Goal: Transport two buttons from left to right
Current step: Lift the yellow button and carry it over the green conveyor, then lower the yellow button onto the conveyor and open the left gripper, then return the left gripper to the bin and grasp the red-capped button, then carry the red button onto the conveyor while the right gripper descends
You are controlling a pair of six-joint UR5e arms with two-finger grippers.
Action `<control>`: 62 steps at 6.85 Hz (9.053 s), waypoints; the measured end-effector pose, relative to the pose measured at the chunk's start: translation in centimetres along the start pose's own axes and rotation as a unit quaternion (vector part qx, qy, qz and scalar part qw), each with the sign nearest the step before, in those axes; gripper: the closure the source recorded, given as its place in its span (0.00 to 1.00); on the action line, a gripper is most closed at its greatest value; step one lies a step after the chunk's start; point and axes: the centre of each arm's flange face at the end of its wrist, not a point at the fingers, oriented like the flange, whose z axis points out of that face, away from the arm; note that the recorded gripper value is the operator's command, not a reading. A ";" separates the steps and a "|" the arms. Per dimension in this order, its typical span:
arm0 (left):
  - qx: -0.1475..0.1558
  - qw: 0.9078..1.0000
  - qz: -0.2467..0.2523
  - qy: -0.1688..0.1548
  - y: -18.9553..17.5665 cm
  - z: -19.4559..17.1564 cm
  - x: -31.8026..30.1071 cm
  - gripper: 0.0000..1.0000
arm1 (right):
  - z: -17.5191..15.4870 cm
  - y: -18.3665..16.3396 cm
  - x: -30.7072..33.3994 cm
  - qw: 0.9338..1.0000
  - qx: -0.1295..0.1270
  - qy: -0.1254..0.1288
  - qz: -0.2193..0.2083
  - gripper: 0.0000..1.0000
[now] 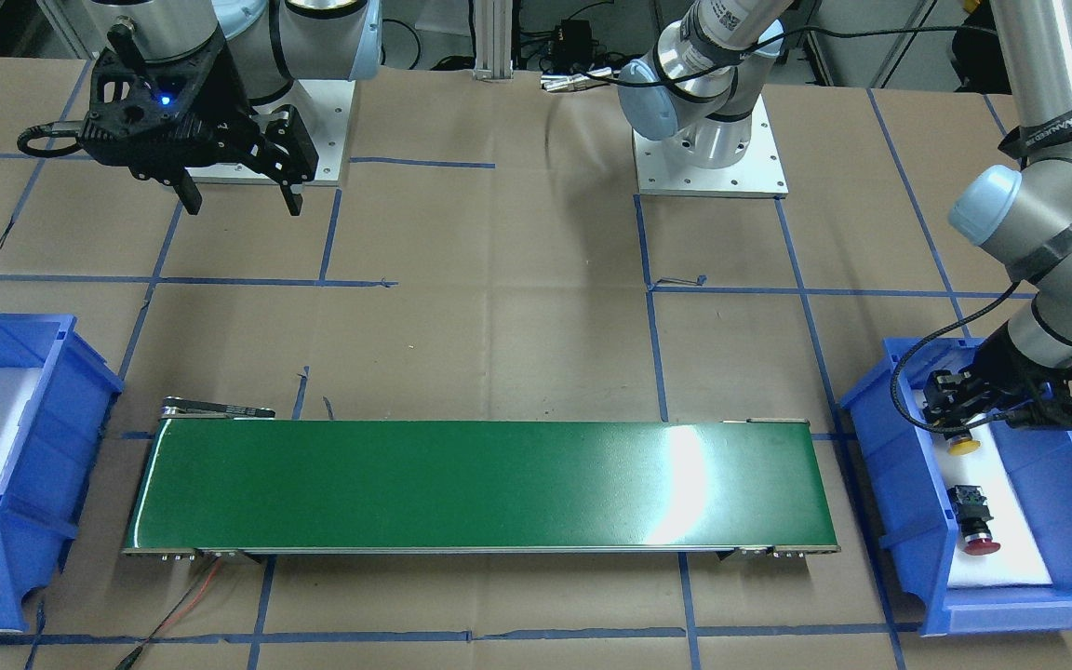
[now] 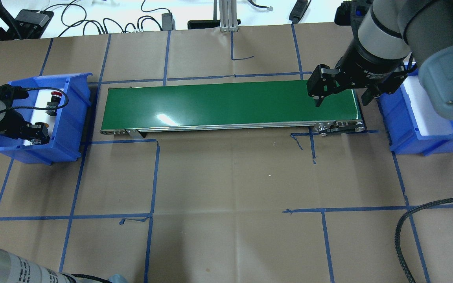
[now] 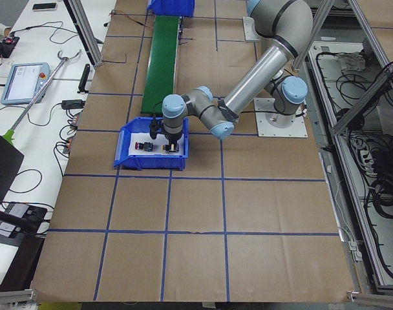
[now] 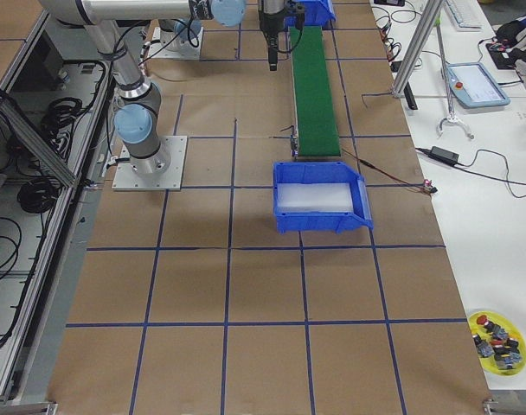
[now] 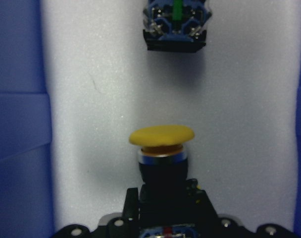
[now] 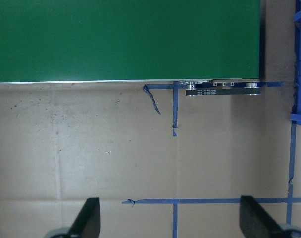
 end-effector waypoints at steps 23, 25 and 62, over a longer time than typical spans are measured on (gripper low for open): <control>-0.006 1.000 -0.022 -0.002 -8.9 -4.7 33.3 0.00 | 0.8 -0.6 -0.1 1.000 0.000 -0.004 -0.006 0.00; 0.016 1.000 -0.026 0.000 -8.1 -9.2 33.4 0.00 | 0.8 -0.7 -0.1 1.000 0.001 -0.003 -0.007 0.00; -0.021 1.000 0.001 0.011 -8.6 -17.0 14.7 1.00 | 14.8 -12.9 -1.0 0.998 0.054 -0.017 -0.007 0.00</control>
